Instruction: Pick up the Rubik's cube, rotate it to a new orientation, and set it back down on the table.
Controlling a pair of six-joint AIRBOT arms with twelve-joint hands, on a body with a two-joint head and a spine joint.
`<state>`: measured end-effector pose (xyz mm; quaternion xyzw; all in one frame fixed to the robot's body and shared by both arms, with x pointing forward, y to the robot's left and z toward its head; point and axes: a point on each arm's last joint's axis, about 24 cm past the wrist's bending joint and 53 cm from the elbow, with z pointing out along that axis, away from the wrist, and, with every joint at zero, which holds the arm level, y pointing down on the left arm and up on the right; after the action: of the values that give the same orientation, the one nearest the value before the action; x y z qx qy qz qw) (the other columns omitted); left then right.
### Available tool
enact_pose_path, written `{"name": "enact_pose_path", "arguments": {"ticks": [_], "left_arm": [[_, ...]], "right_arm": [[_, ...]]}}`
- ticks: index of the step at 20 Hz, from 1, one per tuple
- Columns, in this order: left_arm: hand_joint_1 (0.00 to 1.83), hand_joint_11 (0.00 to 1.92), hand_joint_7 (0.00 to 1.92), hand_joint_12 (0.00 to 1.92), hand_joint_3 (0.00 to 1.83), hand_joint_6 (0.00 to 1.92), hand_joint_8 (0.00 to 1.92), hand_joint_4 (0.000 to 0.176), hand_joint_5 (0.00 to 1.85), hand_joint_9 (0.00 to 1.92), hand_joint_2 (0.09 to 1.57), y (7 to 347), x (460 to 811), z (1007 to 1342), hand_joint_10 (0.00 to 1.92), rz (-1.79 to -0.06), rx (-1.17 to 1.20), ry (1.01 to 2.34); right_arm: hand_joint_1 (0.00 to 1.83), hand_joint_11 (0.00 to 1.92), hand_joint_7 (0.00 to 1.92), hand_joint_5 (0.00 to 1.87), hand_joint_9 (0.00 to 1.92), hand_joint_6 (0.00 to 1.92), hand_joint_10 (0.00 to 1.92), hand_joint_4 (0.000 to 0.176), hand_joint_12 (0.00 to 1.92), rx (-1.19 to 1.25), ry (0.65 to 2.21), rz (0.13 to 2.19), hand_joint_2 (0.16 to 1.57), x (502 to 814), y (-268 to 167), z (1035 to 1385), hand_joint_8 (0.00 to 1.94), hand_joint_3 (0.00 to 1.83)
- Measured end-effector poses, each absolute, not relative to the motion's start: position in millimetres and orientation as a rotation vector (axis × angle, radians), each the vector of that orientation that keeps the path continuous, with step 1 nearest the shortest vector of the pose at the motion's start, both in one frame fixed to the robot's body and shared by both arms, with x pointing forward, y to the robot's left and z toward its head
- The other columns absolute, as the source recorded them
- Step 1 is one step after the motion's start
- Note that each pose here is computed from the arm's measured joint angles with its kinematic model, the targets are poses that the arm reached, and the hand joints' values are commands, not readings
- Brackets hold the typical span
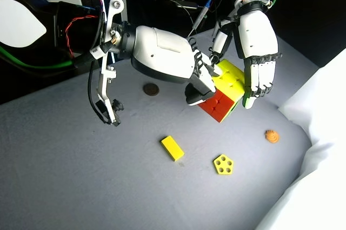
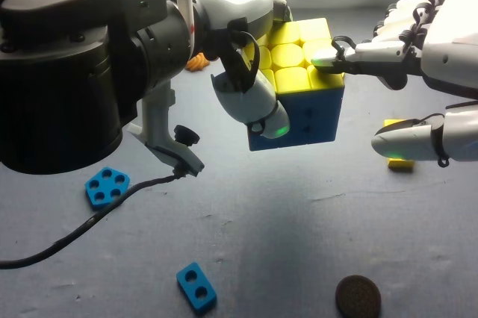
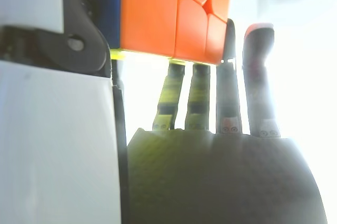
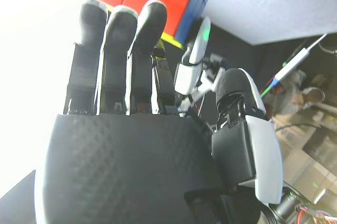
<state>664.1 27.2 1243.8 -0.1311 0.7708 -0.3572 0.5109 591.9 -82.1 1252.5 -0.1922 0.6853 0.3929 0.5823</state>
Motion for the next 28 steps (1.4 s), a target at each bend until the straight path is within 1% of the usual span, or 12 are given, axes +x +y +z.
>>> {"name": "enact_pose_path", "arguments": {"ticks": [1, 2, 3, 4, 6, 12, 15, 18, 19, 20, 24, 28], "left_arm": [[1.23, 0.38, 0.46, 1.92, 0.01, 1.51, 1.89, 0.000, 0.56, 0.46, 1.37, 27, 664, 1244, 1.87, -0.859, -0.315, 1.856], [1.25, 0.37, 0.44, 1.92, 0.02, 1.57, 1.90, 0.000, 0.52, 0.47, 1.38, 27, 664, 1244, 1.86, -0.858, -0.314, 1.856], [1.09, 0.37, 0.47, 1.92, 0.01, 1.60, 1.91, 0.000, 0.52, 0.37, 1.39, 27, 664, 1244, 1.91, -0.858, -0.314, 1.856], [1.04, 0.36, 0.46, 1.92, 0.01, 1.62, 1.92, 0.000, 0.51, 0.33, 1.41, 27, 664, 1244, 1.92, -0.856, -0.312, 1.856], [1.06, 0.38, 0.49, 1.92, 0.00, 1.57, 1.90, 0.000, 0.54, 0.35, 1.39, 27, 664, 1242, 1.92, -0.857, -0.314, 1.863], [1.03, 0.38, 0.50, 1.92, 0.00, 1.67, 1.88, 0.000, 0.47, 0.36, 1.41, 27, 664, 1242, 1.92, -0.855, -0.313, 1.862], [1.06, 0.36, 0.48, 1.92, 0.00, 1.57, 1.92, 0.000, 0.53, 0.33, 1.40, 27, 664, 1241, 1.92, -0.854, -0.311, 1.863], [1.04, 0.35, 0.46, 1.92, 0.00, 1.61, 1.92, 0.000, 0.51, 0.32, 1.41, 27, 664, 1241, 1.92, -0.852, -0.312, 1.864], [1.09, 0.36, 0.47, 1.92, 0.00, 1.48, 1.92, 0.000, 0.60, 0.33, 1.38, 27, 664, 1241, 1.92, -0.852, -0.311, 1.864], [1.05, 0.35, 0.47, 1.92, 0.00, 1.58, 1.92, 0.000, 0.53, 0.32, 1.40, 27, 664, 1241, 1.92, -0.851, -0.310, 1.864], [1.08, 0.36, 0.46, 1.92, 0.00, 1.51, 1.92, 0.000, 0.59, 0.32, 1.39, 28, 664, 1241, 1.92, -0.852, -0.315, 1.865], [1.06, 0.36, 0.47, 1.92, 0.00, 1.55, 1.92, 0.000, 0.56, 0.33, 1.39, 29, 665, 1242, 1.92, -0.850, -0.313, 1.858]], "right_arm": [[0.01, 0.47, 0.55, 0.25, 0.50, 0.02, 1.84, 0.000, 1.92, -0.450, 1.600, 0.918, 1.28, 592, -82, 1252, 1.39, 0.00], [0.01, 0.46, 0.55, 0.22, 0.50, 0.01, 1.85, 0.000, 1.92, -0.455, 1.600, 0.916, 1.28, 591, -81, 1252, 1.39, 0.00], [0.00, 0.47, 0.55, 0.22, 0.51, 0.01, 1.85, 0.000, 1.92, -0.467, 1.598, 0.913, 1.29, 590, -80, 1251, 1.40, 0.00], [0.00, 0.47, 0.55, 0.22, 0.50, 0.00, 1.85, 0.000, 1.92, -0.488, 1.598, 0.912, 1.29, 587, -78, 1247, 1.40, 0.00], [0.00, 0.46, 0.54, 0.24, 0.50, 0.01, 1.85, 0.000, 1.92, -0.504, 1.612, 0.909, 1.28, 584, -76, 1241, 1.40, 0.00], [0.02, 0.45, 0.52, 0.22, 0.48, 0.01, 1.87, 0.000, 1.92, -0.517, 1.619, 0.915, 1.28, 579, -74, 1236, 1.43, 0.00], [0.00, 0.47, 0.55, 0.22, 0.50, 0.01, 1.85, 0.000, 1.92, -0.528, 1.622, 0.917, 1.29, 577, -72, 1233, 1.41, 0.00], [0.01, 0.47, 0.54, 0.23, 0.50, 0.01, 1.87, 0.000, 1.92, -0.534, 1.624, 0.916, 1.29, 576, -72, 1232, 1.41, 0.00], [0.00, 0.46, 0.53, 0.23, 0.49, 0.01, 1.86, 0.000, 1.92, -0.534, 1.626, 0.917, 1.29, 575, -71, 1231, 1.41, 0.00], [0.00, 0.46, 0.53, 0.24, 0.48, 0.01, 1.86, 0.000, 1.92, -0.536, 1.627, 0.918, 1.29, 574, -71, 1230, 1.41, 0.00], [0.00, 0.46, 0.53, 0.24, 0.48, 0.01, 1.87, 0.000, 1.92, -0.540, 1.633, 0.917, 1.29, 573, -71, 1227, 1.42, 0.00], [0.00, 0.47, 0.53, 0.23, 0.49, 0.01, 1.87, 0.000, 1.92, -0.567, 1.657, 0.896, 1.29, 570, -70, 1218, 1.43, 0.00]]}}
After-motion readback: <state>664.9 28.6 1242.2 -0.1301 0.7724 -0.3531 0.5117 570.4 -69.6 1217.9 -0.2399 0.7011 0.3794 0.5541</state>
